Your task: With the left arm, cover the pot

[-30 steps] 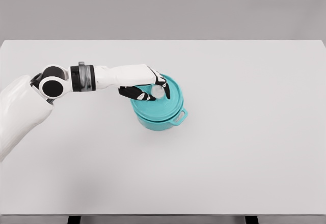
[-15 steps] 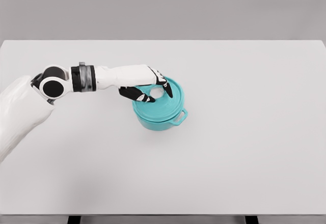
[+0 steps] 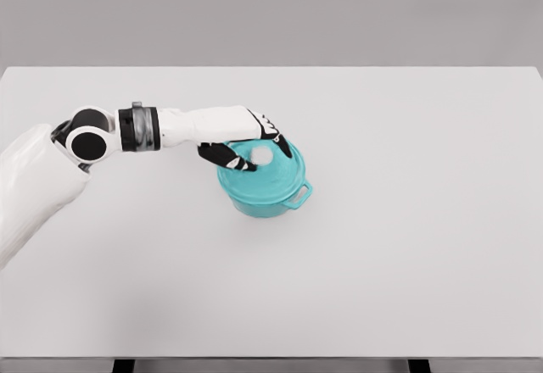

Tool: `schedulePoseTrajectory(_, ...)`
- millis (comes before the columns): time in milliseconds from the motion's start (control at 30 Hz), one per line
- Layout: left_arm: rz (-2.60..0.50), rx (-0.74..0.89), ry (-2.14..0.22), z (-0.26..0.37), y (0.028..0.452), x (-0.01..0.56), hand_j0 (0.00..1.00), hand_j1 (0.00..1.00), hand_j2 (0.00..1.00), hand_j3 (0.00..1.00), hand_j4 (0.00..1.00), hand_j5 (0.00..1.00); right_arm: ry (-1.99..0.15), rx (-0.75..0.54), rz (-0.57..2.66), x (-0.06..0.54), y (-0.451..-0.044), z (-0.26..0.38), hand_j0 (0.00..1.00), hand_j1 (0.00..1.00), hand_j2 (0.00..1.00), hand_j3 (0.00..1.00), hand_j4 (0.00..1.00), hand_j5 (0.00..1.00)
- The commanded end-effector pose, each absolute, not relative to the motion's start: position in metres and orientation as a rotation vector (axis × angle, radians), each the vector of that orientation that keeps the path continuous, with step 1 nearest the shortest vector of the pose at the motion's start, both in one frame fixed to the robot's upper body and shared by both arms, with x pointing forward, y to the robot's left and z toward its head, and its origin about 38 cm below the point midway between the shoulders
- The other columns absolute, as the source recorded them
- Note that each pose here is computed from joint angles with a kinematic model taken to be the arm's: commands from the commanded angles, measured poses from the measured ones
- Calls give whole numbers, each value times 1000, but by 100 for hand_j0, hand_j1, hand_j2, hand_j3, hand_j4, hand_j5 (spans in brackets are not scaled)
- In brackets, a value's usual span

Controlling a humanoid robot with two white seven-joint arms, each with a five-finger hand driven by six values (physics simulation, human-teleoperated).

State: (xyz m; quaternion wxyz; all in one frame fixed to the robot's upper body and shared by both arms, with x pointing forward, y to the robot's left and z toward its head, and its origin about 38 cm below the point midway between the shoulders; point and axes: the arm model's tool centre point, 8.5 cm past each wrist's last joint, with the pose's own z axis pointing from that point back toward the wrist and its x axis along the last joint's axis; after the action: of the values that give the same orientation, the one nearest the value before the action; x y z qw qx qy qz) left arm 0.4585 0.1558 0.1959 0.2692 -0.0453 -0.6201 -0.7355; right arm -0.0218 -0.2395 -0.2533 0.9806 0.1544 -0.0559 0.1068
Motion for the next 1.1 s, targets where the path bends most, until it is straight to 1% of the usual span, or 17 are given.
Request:
schedulePoseTrajectory(0, -1974, -126, -1676, 197, 156, 459, 95, 95, 95, 95, 95, 95, -113, 311, 216, -22, -239, -253, 100, 100, 100, 100, 100, 100)
schedulePoseTrajectory(33, -1974, -126, -1676, 197, 156, 459, 99, 99, 99, 99, 99, 99, -113, 311, 216, -22, -239, -253, 100, 100, 100, 100, 100, 100)
schedulePoseTrajectory(67, -1974, -126, -1676, 197, 156, 459, 100, 100, 100, 100, 100, 100, -113, 311, 215, -22, -239, -253, 100, 100, 100, 100, 100, 100)
schedulePoseTrajectory(400, -1963, -128, -1679, 197, 158, 459, 100, 100, 100, 100, 100, 100, -113, 311, 216, -22, -239, -253, 100, 100, 100, 100, 100, 100)
schedulePoseTrajectory(500, -1959, -119, -1686, 201, 162, 459, 100, 100, 100, 100, 100, 100, -113, 311, 216, -22, -239, -253, 100, 100, 100, 100, 100, 100)
schedulePoseTrajectory(567, -1935, -141, -1701, 205, 168, 457, 100, 100, 100, 100, 100, 100, -113, 311, 216, -22, -239, -253, 100, 100, 100, 100, 100, 100)
schedulePoseTrajectory(767, -1923, -150, -1729, 216, 168, 459, 100, 100, 100, 100, 100, 100, -113, 311, 216, -22, -239, -253, 100, 100, 100, 100, 100, 100)
schedulePoseTrajectory(867, -1890, -117, -1710, 228, 208, 455, 100, 100, 100, 100, 100, 100, -113, 311, 216, -22, -239, -253, 100, 100, 100, 100, 100, 100)
schedulePoseTrajectory(900, -1891, -111, -1722, 240, 221, 449, 100, 100, 100, 100, 100, 100, -113, 311, 216, -22, -239, -253, 100, 100, 100, 100, 100, 100)
schedulePoseTrajectory(933, -1881, -99, -1734, 260, 247, 435, 100, 100, 100, 100, 100, 100, -113, 311, 216, -22, -239, -253, 100, 100, 100, 100, 100, 100)
schedulePoseTrajectory(967, -1890, -84, -1729, 270, 259, 427, 100, 100, 100, 100, 100, 100, -113, 311, 216, -22, -239, -253, 100, 100, 100, 100, 100, 100)
schedulePoseTrajectory(1067, -1894, 21, -1638, 282, 311, 410, 100, 100, 100, 100, 100, 100, -113, 311, 216, -22, -239, -253, 100, 100, 100, 100, 100, 100)
